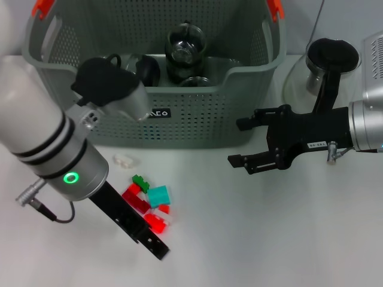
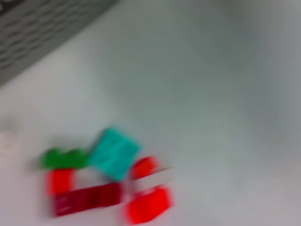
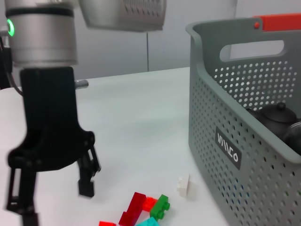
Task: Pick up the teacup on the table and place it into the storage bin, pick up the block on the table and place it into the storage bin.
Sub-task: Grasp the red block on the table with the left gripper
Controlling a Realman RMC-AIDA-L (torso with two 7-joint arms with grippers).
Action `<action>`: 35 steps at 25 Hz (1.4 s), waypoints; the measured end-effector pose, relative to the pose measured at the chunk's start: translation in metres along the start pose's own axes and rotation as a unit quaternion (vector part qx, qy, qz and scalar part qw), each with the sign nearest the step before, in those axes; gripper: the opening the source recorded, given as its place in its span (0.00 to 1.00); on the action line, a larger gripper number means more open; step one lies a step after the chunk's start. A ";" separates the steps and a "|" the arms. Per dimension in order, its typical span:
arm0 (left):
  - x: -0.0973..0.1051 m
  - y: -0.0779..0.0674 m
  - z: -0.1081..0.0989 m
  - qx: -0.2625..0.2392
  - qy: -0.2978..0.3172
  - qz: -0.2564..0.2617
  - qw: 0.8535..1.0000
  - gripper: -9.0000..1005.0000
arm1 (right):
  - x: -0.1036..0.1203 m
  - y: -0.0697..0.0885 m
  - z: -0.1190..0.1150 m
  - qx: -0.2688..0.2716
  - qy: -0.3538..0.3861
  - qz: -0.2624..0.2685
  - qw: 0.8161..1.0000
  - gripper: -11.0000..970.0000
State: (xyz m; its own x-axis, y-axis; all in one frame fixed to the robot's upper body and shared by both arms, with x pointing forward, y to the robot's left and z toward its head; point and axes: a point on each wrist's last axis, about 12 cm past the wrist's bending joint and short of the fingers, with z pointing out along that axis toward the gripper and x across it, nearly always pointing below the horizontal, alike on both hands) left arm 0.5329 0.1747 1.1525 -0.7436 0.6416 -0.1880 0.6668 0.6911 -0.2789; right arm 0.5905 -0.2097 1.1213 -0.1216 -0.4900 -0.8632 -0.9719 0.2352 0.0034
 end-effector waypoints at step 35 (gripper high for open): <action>0.043 0.059 0.010 0.069 -0.149 0.296 0.941 0.93 | -0.008 -0.002 0.022 -0.007 -0.039 0.080 0.996 0.88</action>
State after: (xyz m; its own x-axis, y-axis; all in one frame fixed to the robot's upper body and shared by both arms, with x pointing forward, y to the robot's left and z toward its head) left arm 0.5397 0.2398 1.1186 -0.2376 0.7652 -0.5983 0.9713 0.1783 -0.1577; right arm 0.5976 -0.1878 1.1170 -0.2588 -0.3808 -0.8877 -0.9443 0.2931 0.1495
